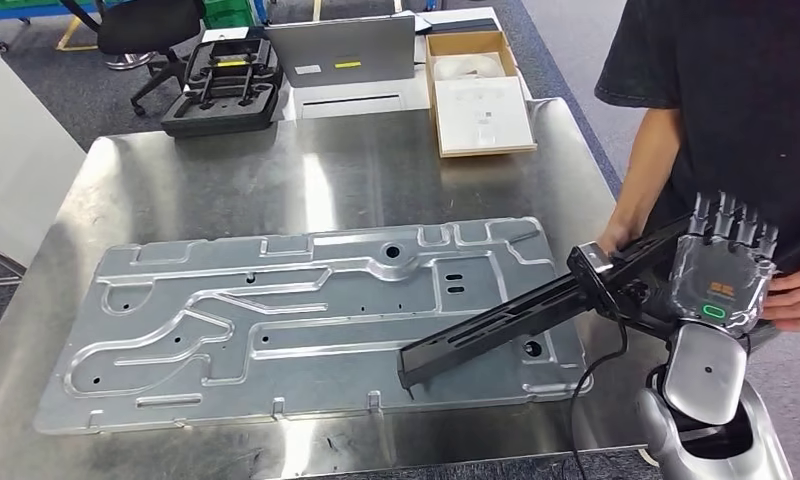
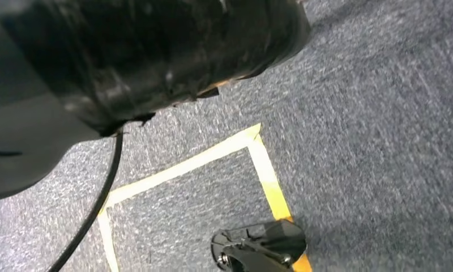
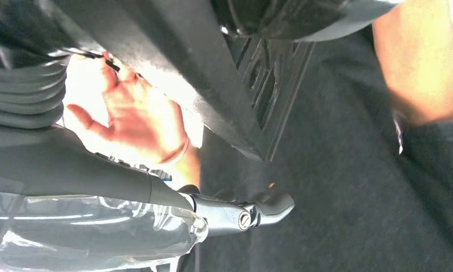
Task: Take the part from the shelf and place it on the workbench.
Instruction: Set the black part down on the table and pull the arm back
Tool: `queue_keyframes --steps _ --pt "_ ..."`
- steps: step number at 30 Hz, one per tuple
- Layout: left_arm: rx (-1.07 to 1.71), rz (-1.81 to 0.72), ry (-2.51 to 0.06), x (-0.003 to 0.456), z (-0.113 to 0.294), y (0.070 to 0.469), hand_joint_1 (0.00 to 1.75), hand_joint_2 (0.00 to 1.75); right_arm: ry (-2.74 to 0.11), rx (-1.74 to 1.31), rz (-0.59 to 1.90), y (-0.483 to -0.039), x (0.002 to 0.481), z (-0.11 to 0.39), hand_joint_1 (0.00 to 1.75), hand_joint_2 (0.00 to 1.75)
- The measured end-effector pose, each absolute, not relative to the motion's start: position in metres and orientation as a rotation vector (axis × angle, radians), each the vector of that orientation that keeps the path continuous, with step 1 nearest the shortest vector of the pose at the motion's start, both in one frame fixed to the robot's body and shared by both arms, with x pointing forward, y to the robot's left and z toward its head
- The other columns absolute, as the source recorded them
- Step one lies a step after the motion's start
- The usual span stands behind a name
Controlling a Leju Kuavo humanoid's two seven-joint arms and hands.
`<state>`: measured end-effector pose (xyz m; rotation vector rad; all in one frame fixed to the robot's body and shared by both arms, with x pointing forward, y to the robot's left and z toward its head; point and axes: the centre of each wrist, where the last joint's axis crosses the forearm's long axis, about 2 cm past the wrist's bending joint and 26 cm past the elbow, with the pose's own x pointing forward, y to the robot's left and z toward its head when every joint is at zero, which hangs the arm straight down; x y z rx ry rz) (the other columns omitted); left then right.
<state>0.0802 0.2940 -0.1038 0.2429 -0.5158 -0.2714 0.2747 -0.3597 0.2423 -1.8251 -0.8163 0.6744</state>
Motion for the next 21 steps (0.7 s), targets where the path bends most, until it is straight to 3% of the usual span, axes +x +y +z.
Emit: queue_keyframes --steps 19,20,21 --pt "0.229 -0.280 -0.515 0.081 -0.104 0.288 0.00 0.00 -1.106 -1.767 0.500 -0.354 0.257 0.229 0.00 0.00" --pt "0.227 -0.279 -0.518 0.081 -0.104 0.287 0.00 0.00 -1.145 -1.738 0.481 -0.354 0.256 0.229 0.09 0.00" --pt "0.226 -0.276 -0.520 0.081 -0.104 0.287 0.00 0.00 -1.176 -1.717 0.465 -0.353 0.256 0.229 0.41 0.00"
